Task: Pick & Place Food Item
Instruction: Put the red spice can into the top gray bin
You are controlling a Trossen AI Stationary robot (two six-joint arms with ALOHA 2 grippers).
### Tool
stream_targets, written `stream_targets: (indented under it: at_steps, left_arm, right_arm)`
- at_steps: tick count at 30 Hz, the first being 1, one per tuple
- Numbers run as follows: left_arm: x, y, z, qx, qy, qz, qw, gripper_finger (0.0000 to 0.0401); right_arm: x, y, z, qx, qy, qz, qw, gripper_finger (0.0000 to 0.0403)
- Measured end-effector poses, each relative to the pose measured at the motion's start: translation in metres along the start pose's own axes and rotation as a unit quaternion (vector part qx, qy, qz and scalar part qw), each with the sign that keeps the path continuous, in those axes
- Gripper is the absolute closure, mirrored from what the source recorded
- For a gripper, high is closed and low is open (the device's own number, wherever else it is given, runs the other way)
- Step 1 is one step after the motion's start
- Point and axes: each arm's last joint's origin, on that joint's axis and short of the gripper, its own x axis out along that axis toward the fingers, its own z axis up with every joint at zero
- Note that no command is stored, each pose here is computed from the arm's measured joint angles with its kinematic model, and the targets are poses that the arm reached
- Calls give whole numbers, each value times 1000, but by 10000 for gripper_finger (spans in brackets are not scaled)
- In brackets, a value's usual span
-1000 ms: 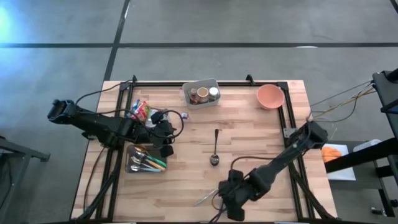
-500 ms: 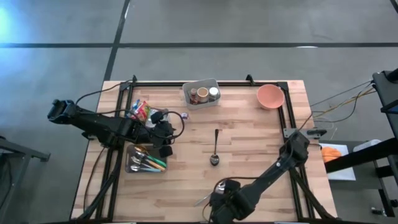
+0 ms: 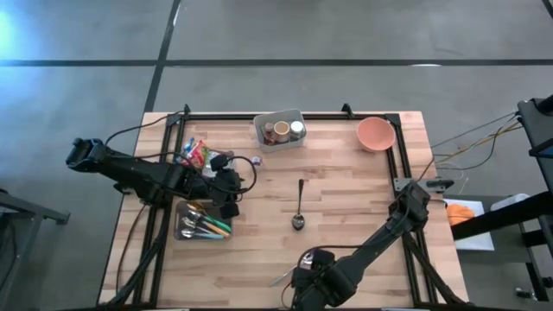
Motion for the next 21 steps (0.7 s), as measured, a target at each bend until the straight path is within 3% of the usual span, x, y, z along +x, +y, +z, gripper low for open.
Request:
stream_targets:
  at_steps: [12, 19, 21]
  left_arm:
    - [0, 0, 0, 7, 0, 0, 1000, 275]
    - [0, 0, 0, 11, 0, 0, 1000, 275]
    - [0, 0, 0, 11, 0, 0, 1000, 275]
  right_arm:
    - [1, 0, -1, 13, 35, 19, 999, 103]
    - [2, -1, 0, 20, 41, 20, 999, 14]
    - [2, -1, 0, 18, 41, 20, 999, 10]
